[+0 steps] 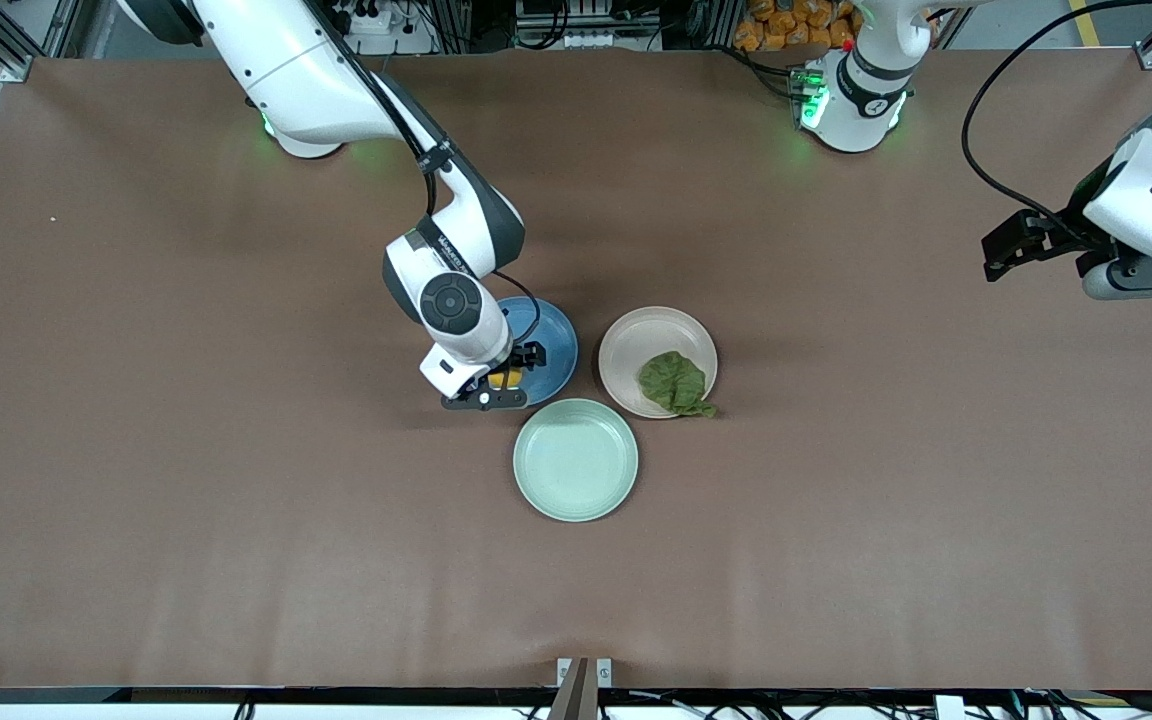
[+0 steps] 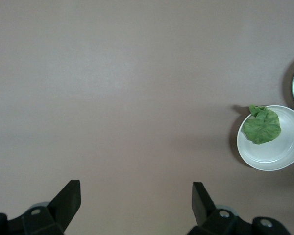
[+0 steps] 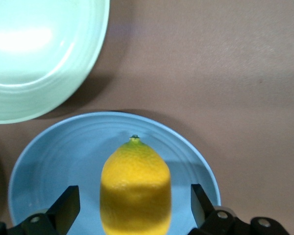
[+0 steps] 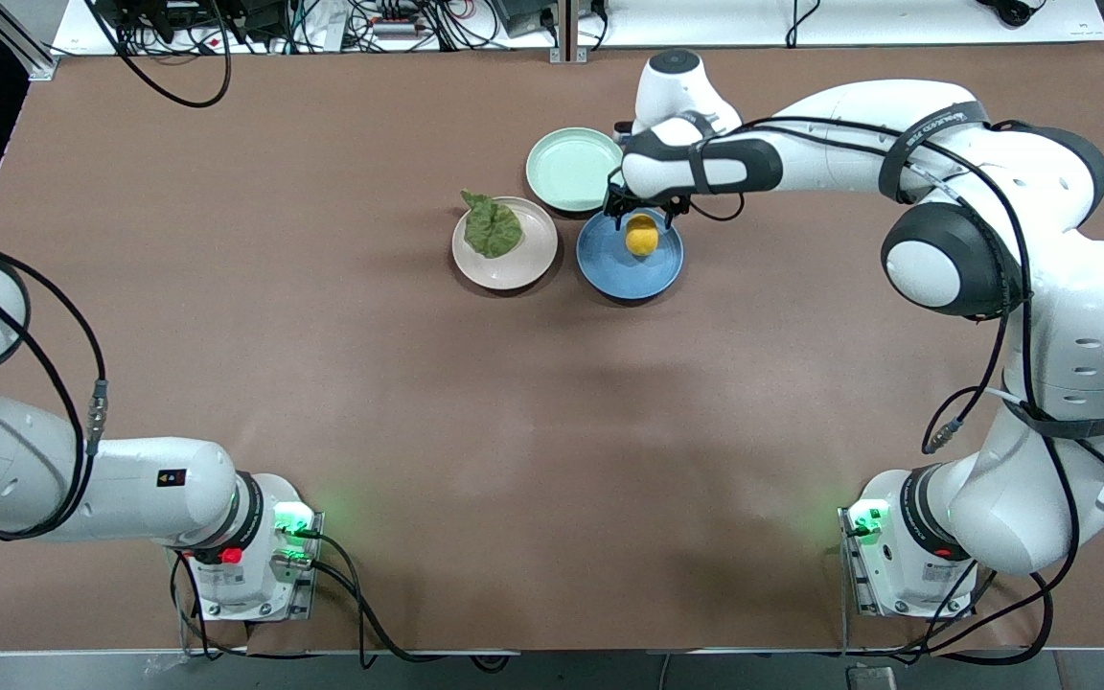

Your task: Place lemon and lettuce in plates

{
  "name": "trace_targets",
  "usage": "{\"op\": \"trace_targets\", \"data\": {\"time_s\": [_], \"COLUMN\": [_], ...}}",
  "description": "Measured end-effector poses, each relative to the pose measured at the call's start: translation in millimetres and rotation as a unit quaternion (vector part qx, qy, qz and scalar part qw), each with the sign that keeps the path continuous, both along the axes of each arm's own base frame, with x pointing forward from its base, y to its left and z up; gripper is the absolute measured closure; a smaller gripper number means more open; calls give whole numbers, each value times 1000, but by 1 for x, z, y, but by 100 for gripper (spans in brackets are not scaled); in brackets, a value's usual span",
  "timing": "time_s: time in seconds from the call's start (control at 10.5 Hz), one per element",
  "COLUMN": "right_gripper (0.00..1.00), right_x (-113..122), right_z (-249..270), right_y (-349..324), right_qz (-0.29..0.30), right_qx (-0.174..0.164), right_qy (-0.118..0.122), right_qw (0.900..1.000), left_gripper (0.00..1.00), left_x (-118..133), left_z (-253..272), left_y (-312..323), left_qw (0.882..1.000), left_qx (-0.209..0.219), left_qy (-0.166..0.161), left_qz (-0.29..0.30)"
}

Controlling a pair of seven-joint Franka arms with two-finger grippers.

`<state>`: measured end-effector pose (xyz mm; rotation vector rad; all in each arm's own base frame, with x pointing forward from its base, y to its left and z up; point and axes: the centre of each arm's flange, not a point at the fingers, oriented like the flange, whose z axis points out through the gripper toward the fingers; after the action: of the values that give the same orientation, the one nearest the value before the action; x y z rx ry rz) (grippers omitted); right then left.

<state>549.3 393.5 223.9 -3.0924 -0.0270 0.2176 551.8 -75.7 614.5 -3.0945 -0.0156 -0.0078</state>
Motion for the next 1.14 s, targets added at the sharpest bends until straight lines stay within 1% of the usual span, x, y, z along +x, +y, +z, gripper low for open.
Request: {"op": "trace_targets", "data": {"time_s": [0.19, 0.28, 0.38, 0.66, 0.76, 0.85, 1.14], "right_gripper": [0, 0, 0, 0, 0, 0, 0], "right_x": [18, 29, 39, 63, 72, 80, 98], "right_z": [22, 30, 32, 28, 31, 36, 62], "right_y": [-9, -22, -42, -121, -149, -175, -245], "right_qz": [10, 19, 28, 61, 64, 59, 23], "right_qx": [17, 15, 9, -15, -22, -27, -43], "right_qy": [22, 28, 37, 77, 83, 81, 65], "right_qw": [1000, 999, 999, 995, 994, 995, 997], "left_gripper": [0, 0, 0, 0, 0, 0, 0], "left_x": [-1, -2, -2, -2, -2, -1, 0], "left_z": [2, 2, 3, 1, 0, -1, -1], "left_y": [-3, -3, -3, -1, -1, -1, 0], "left_qw": [1000, 1000, 1000, 1000, 1000, 1000, 1000], "left_qx": [0, 0, 0, 0, 0, 0, 0], "left_qy": [-2, -2, -2, -1, 0, 0, 0], "left_qz": [-3, -3, -2, -1, 0, 0, 0]}}
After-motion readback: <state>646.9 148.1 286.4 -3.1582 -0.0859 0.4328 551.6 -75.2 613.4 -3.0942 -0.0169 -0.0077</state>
